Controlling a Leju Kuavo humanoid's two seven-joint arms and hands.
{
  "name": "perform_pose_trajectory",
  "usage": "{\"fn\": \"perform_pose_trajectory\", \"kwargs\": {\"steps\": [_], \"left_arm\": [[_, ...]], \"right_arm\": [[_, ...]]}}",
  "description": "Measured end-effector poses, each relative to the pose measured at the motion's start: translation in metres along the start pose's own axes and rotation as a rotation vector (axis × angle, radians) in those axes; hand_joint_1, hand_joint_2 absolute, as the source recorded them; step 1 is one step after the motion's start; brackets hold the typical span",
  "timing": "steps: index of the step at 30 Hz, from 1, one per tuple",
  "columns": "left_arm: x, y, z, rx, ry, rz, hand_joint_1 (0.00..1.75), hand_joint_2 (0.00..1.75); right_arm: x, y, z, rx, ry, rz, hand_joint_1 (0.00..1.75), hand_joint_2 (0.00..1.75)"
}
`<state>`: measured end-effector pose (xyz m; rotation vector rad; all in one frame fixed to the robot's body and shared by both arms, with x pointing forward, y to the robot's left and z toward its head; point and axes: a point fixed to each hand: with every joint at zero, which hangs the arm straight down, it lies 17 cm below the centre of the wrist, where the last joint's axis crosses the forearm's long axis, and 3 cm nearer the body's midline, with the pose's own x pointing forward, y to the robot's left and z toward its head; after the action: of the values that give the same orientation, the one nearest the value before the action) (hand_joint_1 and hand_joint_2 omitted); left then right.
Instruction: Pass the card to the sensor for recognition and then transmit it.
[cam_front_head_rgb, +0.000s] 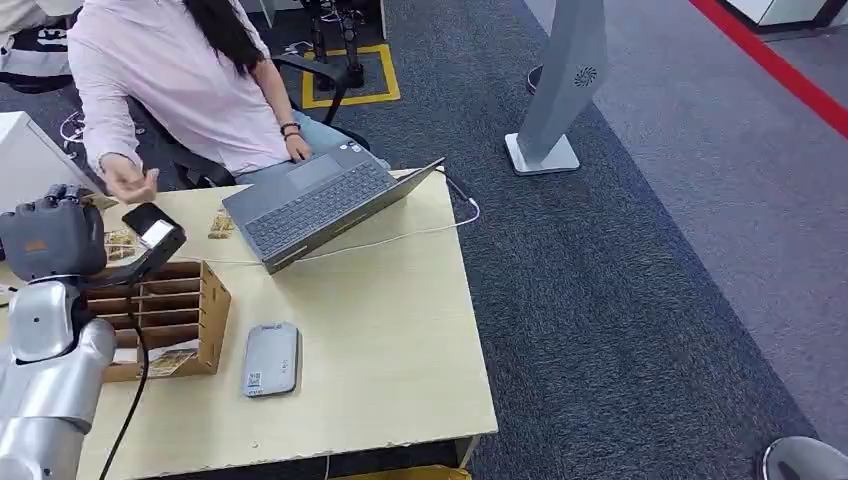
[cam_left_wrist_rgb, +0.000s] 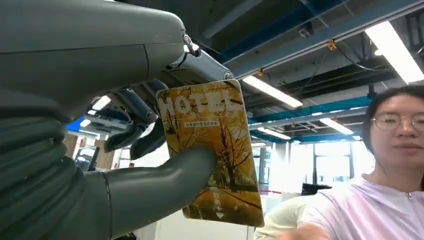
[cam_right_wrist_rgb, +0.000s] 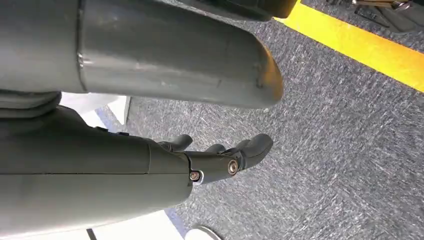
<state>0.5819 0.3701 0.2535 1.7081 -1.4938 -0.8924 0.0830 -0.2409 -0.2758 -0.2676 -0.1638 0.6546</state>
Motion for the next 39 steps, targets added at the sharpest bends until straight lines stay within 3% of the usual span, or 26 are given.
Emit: {"fn": "perform_pose_trajectory", "kwargs": {"steps": [4, 9, 17, 30, 35, 36, 39], "left_arm": [[0.021, -0.011, 0.009, -0.036, -0.061, 0.019, 1.75, 1.75], [0.095, -0.013, 0.059, -0.049, -0.18, 0.11, 1.75, 1.75], [0.163, 0.007, 0.121, -0.034, -0.307, 0.202, 1.75, 1.75], [0.191, 0.025, 0.142, -0.031, -0.357, 0.246, 1.75, 1.75], [0.197, 0.003, 0.154, -0.153, -0.363, 0.221, 1.75, 1.75], [0.198, -0.004, 0.158, -0.187, -0.364, 0.208, 1.75, 1.75], [0.196, -0.032, 0.17, -0.316, -0.336, 0.16, 1.75, 1.75]], "right_arm": [[0.0, 0.0, 0.0, -0.001, 0.0, -0.001, 0.0, 0.0], [0.001, 0.002, 0.001, 0.0, 0.001, -0.012, 0.0, 0.0], [0.001, 0.004, 0.001, 0.0, 0.01, -0.043, 0.0, 0.0], [-0.001, 0.003, 0.001, -0.003, 0.018, -0.068, 0.0, 0.0], [0.0, 0.003, 0.001, -0.003, 0.016, -0.075, 0.0, 0.0], [0.0, 0.003, 0.001, -0.003, 0.017, -0.079, 0.0, 1.75], [-0.001, 0.003, 0.001, -0.005, 0.022, -0.089, 0.0, 1.75]]}}
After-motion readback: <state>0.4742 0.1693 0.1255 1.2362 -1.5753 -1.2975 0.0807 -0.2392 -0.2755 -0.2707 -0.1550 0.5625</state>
